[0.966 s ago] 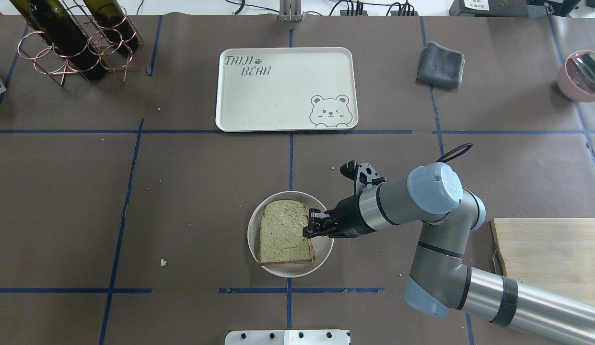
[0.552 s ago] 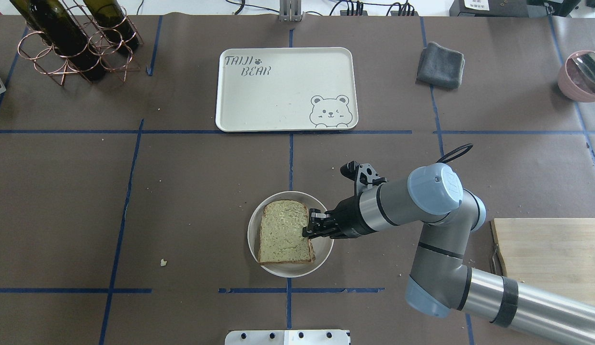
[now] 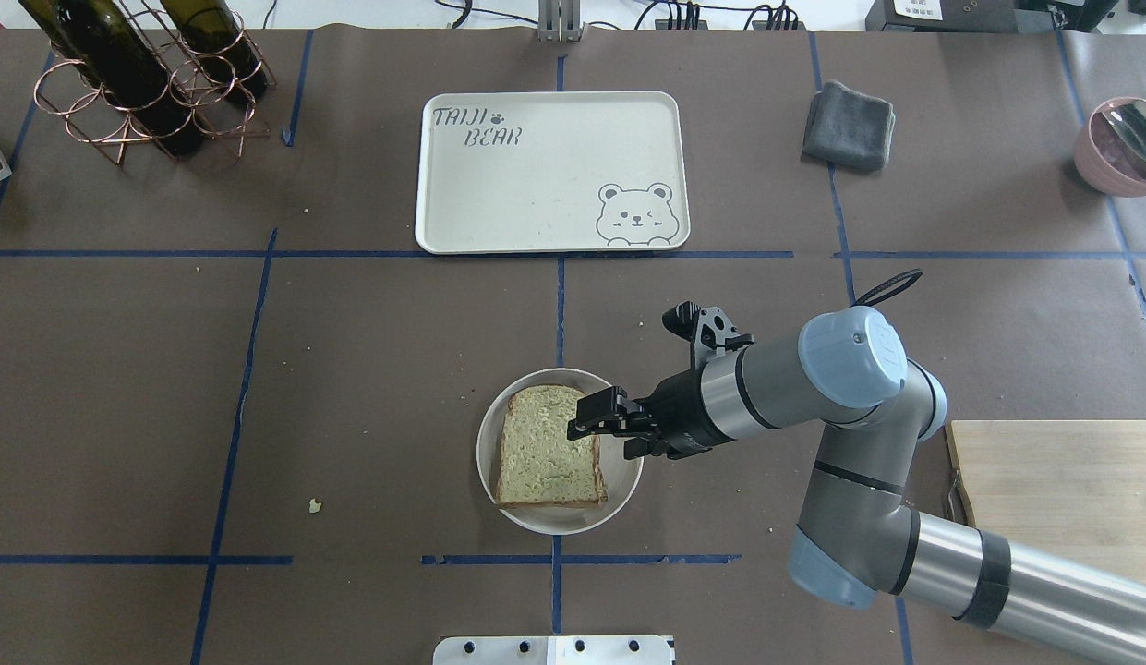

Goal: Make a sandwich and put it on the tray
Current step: 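Open the right gripper to release the slice and lift away, then withdraw the right arm from the plate while the left arm reaches toward the plate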

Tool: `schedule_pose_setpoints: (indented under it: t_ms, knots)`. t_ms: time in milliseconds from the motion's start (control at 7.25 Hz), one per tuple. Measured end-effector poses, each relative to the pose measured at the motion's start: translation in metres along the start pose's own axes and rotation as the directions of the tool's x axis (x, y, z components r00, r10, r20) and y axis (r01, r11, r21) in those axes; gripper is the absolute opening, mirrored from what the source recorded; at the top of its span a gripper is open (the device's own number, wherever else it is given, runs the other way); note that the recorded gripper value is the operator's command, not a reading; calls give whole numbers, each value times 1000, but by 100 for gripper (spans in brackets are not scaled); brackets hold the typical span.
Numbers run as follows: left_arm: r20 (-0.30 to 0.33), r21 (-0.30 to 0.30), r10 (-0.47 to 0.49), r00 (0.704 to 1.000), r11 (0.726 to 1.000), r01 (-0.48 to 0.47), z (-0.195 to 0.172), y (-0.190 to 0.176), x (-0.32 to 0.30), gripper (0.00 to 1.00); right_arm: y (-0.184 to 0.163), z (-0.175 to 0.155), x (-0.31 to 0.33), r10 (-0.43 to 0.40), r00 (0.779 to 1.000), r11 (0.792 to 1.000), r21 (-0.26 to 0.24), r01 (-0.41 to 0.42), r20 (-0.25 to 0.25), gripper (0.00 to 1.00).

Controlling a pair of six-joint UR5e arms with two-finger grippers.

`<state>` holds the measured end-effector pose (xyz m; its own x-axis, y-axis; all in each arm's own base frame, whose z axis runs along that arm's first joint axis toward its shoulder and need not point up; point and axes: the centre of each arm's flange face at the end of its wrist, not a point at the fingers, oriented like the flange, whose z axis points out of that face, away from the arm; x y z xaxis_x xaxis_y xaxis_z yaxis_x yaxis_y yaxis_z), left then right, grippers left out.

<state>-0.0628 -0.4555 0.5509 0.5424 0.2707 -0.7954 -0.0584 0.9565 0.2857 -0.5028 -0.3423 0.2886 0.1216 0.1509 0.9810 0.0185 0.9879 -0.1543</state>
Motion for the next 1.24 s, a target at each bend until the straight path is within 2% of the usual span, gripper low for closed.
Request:
schedule_pose_setpoints:
  t_ms: [138, 414, 552, 828, 966, 1103, 1241]
  knots:
    - [-54, 0, 35, 998, 999, -35, 10, -4, 15, 100, -2, -30, 18, 10, 1000, 1000, 24, -9, -5, 100]
    - [-145, -10, 42, 989, 999, -44, 34, -20, 83, 100, -13, -101, 76, 60, 997, 993, 100, -55, -53, 100]
    - [-174, -19, 37, 984, 999, -41, 55, -26, 134, 100, -20, -133, 103, 91, 993, 987, 137, -80, -80, 100]
    - [-215, -27, 5, 977, 1000, -11, 103, -23, 223, 99, -32, -170, 133, 131, 986, 979, 173, -112, -106, 100]
    - [-235, -33, -66, 970, 998, 60, 137, -23, 279, 89, -35, -180, 139, 141, 984, 976, 180, -120, -109, 100]
    - [-254, -47, -152, 955, 988, 145, 179, -23, 346, 64, -36, -184, 142, 146, 983, 975, 184, -124, -111, 100]
    - [-266, -65, -241, 933, 971, 232, 216, -19, 405, 57, -36, -187, 145, 149, 982, 974, 187, -127, -114, 100]
